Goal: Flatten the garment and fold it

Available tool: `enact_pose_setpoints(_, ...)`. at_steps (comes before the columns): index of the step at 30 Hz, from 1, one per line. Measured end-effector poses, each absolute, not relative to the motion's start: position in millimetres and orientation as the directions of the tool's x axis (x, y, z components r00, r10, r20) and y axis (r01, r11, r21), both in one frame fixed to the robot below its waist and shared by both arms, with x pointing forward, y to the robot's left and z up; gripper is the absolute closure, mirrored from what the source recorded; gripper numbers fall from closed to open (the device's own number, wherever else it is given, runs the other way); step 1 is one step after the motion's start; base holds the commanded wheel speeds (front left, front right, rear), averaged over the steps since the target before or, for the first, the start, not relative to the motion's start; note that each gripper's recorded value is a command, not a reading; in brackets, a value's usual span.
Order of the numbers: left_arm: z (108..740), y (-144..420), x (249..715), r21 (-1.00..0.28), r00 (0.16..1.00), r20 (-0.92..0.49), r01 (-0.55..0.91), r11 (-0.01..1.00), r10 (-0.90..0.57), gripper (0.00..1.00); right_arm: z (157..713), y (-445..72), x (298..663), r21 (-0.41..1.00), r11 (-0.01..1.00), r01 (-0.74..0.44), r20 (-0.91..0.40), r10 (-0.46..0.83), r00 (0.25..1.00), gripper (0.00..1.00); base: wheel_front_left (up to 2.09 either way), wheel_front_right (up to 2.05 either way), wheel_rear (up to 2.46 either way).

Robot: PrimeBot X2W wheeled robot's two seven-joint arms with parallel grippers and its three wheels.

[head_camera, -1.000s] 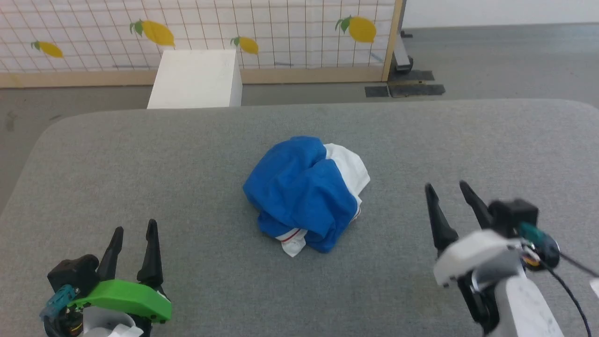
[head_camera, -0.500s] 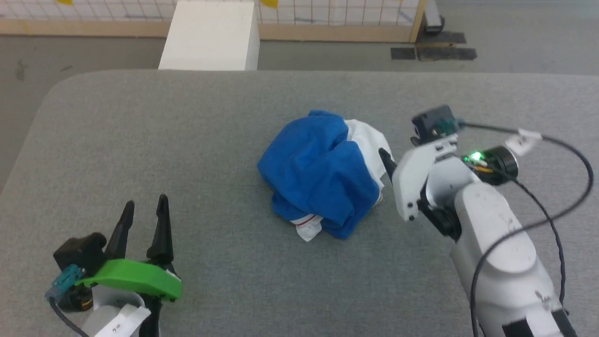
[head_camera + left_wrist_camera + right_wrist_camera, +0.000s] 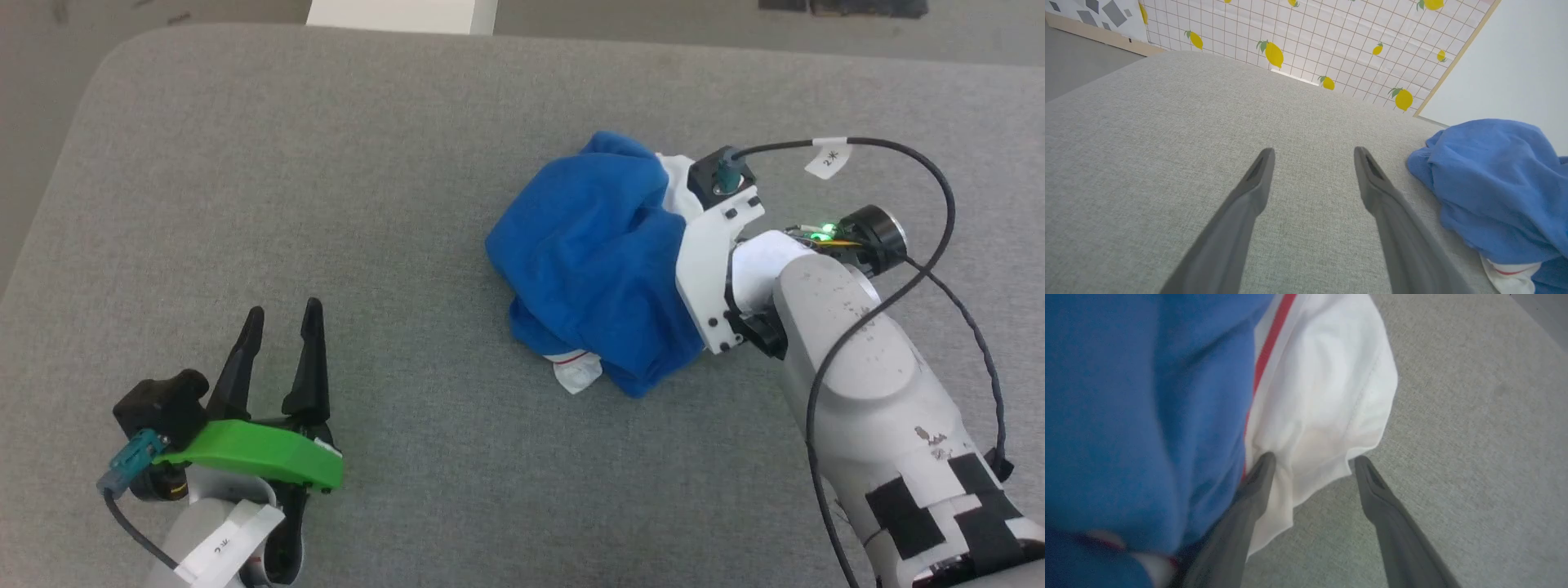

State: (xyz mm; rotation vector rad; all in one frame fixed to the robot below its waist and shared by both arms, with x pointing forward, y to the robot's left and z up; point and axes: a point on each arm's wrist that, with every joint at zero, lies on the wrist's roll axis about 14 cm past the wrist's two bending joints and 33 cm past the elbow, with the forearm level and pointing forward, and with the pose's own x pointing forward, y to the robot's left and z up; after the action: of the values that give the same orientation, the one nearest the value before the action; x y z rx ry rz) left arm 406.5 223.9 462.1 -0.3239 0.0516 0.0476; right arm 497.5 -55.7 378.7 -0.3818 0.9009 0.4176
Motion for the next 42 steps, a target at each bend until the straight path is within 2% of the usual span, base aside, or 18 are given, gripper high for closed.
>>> enact_pose_setpoints(8,452,229,407,-0.306,0.995,-0.082,-0.077,0.949,0.054,0.0,363,-37,502,-0.119,0.825,-0.553,-0.846,0.208,0.491,0.0,0.0,0.0,0.0)
enact_pose_setpoints(9,451,230,407,-0.307,0.995,-0.084,-0.08,0.948,0.056,0.0,362,-37,502,-0.113,0.825,-0.553,-0.849,0.209,0.485,0.55,0.0,0.0,0.0)
enact_pose_setpoints(10,451,230,407,-0.309,0.995,-0.085,-0.083,0.948,0.059,0.0,362,-36,502,-0.106,0.827,-0.552,-0.851,0.211,0.48,0.84,0.0,0.0,0.0)
enact_pose_setpoints(11,451,230,407,-0.31,0.995,-0.084,-0.081,0.947,0.058,0.0,362,-36,501,-0.104,0.827,-0.553,-0.853,0.212,0.477,1.0,0.0,0.0,0.0)
enact_pose_setpoints(15,452,231,407,-0.309,0.995,-0.079,-0.082,0.948,0.06,0.0,364,-35,499,-0.084,0.837,-0.541,-0.85,0.223,0.477,1.0,0.0,0.0,0.0)
enact_pose_setpoints(19,454,229,408,-0.31,0.996,-0.075,-0.074,0.948,0.053,0.0,372,-41,504,-0.069,0.857,-0.511,-0.824,0.239,0.513,1.0,0.0,0.0,0.0)
enact_pose_setpoints(23,459,224,409,-0.312,0.998,-0.059,-0.055,0.948,0.038,0.0,386,-56,511,-0.045,0.895,-0.444,-0.785,0.243,0.571,1.0,0.0,0.0,0.0)
enact_pose_setpoints(28,467,215,409,-0.32,0.999,-0.036,-0.026,0.947,0.015,0.0,414,-79,522,-0.005,0.939,-0.343,-0.696,0.242,0.676,1.0,0.0,0.0,0.0)
enact_pose_setpoints(33,471,206,406,-0.327,1.0,-0.024,0.003,0.945,-0.011,0.0,432,-122,519,0.0,0.973,-0.23,-0.639,0.177,0.749,1.0,0.0,0.0,0.0)
enact_pose_setpoints(37,477,197,405,-0.331,1.0,-0.009,0.025,0.943,-0.03,0.0,424,-170,497,-0.017,0.992,-0.125,-0.657,0.083,0.75,1.0,0.0,0.0,0.0)
enact_pose_setpoints(42,483,187,403,-0.337,0.998,0.006,0.055,0.94,-0.057,0.0,394,-216,448,-0.008,1.0,0.001,-0.727,-0.007,0.687,1.0,0.0,0.0,0.0)
